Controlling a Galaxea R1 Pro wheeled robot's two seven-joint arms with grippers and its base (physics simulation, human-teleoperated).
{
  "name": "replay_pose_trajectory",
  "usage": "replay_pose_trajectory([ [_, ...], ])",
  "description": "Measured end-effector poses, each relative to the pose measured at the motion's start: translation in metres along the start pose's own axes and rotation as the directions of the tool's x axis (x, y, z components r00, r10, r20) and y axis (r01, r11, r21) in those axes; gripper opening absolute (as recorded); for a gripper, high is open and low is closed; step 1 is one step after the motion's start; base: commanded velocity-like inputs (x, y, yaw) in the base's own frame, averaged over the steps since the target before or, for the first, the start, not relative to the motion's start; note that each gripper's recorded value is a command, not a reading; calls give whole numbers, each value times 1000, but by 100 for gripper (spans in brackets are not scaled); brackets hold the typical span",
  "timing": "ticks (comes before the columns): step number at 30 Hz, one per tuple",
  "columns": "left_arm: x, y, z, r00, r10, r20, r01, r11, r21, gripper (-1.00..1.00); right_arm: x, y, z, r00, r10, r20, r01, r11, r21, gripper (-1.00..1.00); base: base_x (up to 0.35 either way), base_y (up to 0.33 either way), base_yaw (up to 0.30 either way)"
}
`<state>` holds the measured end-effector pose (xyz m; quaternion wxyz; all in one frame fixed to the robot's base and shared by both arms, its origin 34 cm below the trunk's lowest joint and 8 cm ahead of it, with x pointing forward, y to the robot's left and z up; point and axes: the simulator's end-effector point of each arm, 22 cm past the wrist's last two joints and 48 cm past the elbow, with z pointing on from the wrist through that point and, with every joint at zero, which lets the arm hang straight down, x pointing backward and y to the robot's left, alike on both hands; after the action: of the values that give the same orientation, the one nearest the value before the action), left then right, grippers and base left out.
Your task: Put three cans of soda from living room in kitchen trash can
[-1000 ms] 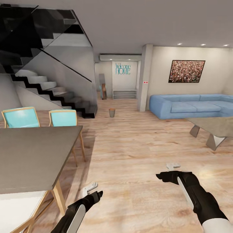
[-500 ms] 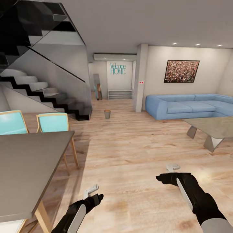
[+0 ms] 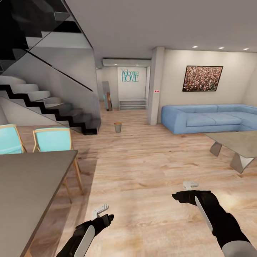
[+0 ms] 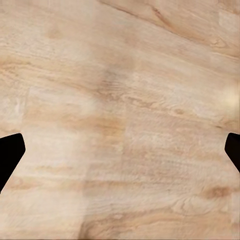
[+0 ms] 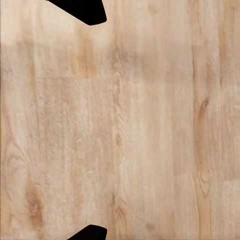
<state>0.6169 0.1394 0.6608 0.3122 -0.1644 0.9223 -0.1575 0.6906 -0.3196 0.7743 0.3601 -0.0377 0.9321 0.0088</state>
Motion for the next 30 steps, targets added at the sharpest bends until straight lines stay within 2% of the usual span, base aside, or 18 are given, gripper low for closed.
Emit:
replay_pose_trajectory([
  [30, 1, 1, 0, 1000, 0, -2, 0, 1000, -3, 100, 0, 0, 0, 1000, -2, 0, 2, 1000, 2, 100, 347, 0, 0],
])
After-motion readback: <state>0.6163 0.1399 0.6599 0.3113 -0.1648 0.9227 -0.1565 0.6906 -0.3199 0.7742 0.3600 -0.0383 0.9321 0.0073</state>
